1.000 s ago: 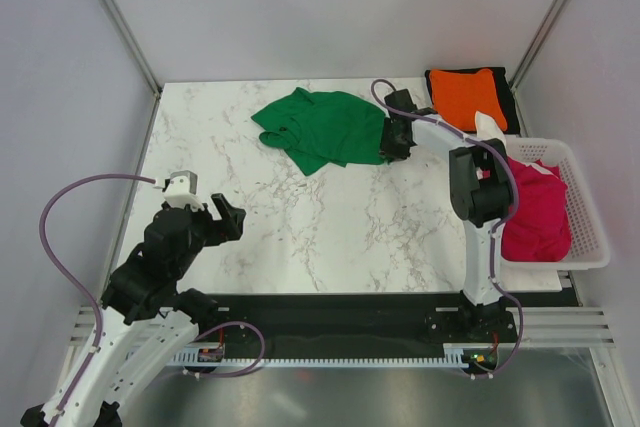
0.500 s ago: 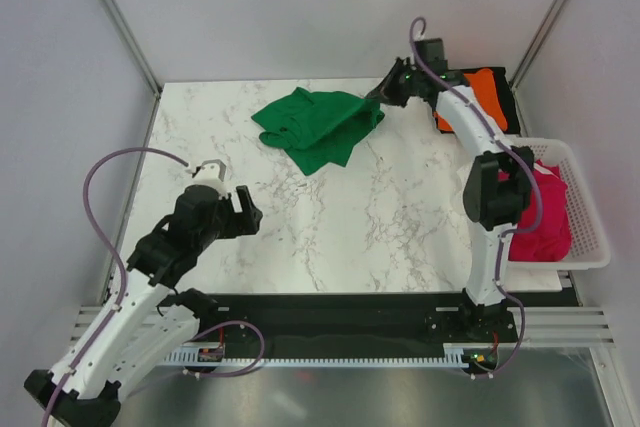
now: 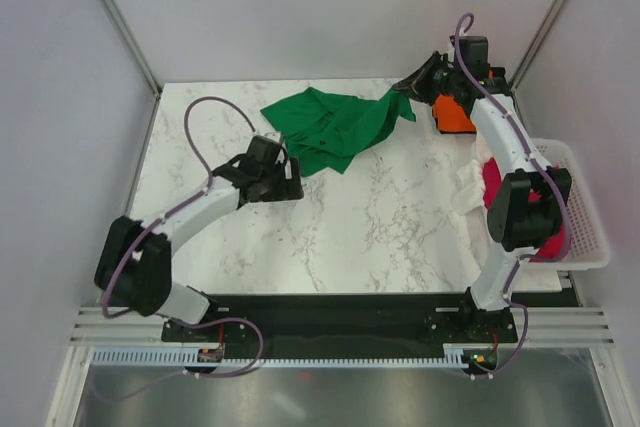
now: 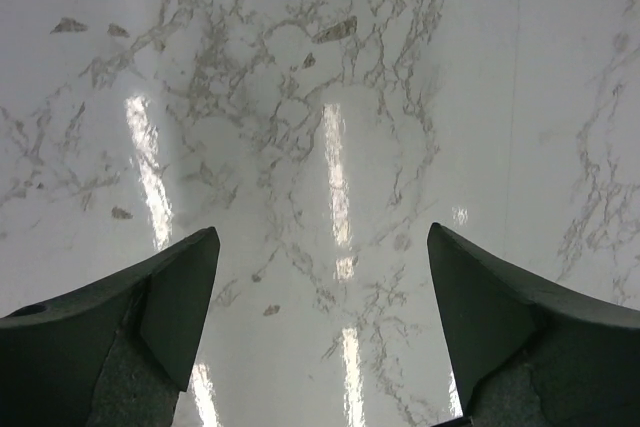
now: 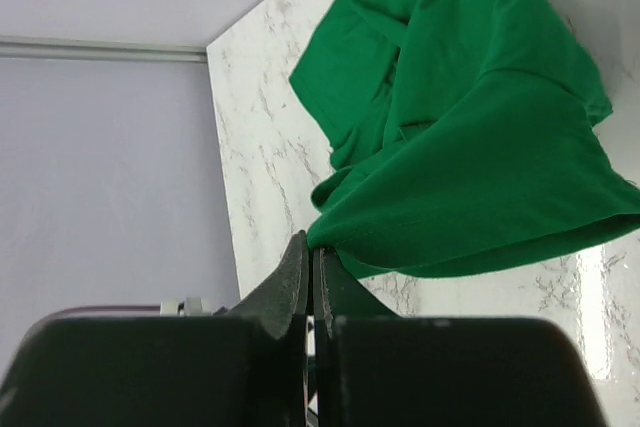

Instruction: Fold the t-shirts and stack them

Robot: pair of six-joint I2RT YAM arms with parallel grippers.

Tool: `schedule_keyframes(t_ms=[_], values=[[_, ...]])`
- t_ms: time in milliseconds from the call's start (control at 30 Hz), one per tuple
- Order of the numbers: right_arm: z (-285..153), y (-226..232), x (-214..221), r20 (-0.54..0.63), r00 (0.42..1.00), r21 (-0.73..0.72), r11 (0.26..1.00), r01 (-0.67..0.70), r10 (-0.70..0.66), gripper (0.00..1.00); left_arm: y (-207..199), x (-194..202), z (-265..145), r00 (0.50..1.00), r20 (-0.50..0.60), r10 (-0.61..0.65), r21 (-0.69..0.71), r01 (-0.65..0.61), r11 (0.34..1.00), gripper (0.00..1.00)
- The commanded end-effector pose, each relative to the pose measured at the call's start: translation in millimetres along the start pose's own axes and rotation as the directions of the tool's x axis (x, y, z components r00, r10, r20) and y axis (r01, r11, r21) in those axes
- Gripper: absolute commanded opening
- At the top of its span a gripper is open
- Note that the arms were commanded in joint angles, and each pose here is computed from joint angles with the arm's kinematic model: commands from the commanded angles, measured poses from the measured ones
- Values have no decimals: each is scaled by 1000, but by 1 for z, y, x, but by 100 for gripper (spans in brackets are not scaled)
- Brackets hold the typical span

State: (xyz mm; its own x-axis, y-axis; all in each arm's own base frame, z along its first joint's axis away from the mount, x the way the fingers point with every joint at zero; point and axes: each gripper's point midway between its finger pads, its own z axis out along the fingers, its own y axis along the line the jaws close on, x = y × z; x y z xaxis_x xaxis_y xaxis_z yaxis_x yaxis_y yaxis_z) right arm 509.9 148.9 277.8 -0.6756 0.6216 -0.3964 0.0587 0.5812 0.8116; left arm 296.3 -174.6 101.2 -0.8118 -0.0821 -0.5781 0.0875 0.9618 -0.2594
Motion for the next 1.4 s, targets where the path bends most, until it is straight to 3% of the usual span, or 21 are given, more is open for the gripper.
schedule_keyframes(t_ms=[0,67,100,300,633,867,1133,1267,1367], values=[[-10,16,5,-15,1000,-54,999,4,-5,0,-30,-50,22,997,69,-25,54,21,998,92],[-10,10,10,-28,1000,-46,999,5,-6,0,-29,-41,51,1000,-3,-27,22,28,999,92],[-12,8,14,-34,999,-43,999,4,-5,0,-34,-54,54,999,10,-37,25,37,999,92],[-15,-9,28,-60,998,-16,1000,15,-16,0,-34,-44,95,989,-100,-113,-47,109,993,85],[-12,-26,42,-102,995,-2,1000,15,-15,0,-15,-44,129,972,-107,-210,-150,193,970,72],[-11,-40,46,-118,993,15,1000,11,-9,0,-7,-47,143,962,-122,-246,-187,221,957,68],[-12,-55,53,-136,991,32,999,-4,8,0,-2,-42,151,954,-147,-262,-188,233,954,44],[-13,-61,57,-145,989,40,999,-5,11,0,-2,-45,156,952,-148,-268,-182,240,954,39],[-15,-64,60,-149,989,43,999,-5,11,0,-3,-44,161,950,-162,-268,-175,239,955,26]])
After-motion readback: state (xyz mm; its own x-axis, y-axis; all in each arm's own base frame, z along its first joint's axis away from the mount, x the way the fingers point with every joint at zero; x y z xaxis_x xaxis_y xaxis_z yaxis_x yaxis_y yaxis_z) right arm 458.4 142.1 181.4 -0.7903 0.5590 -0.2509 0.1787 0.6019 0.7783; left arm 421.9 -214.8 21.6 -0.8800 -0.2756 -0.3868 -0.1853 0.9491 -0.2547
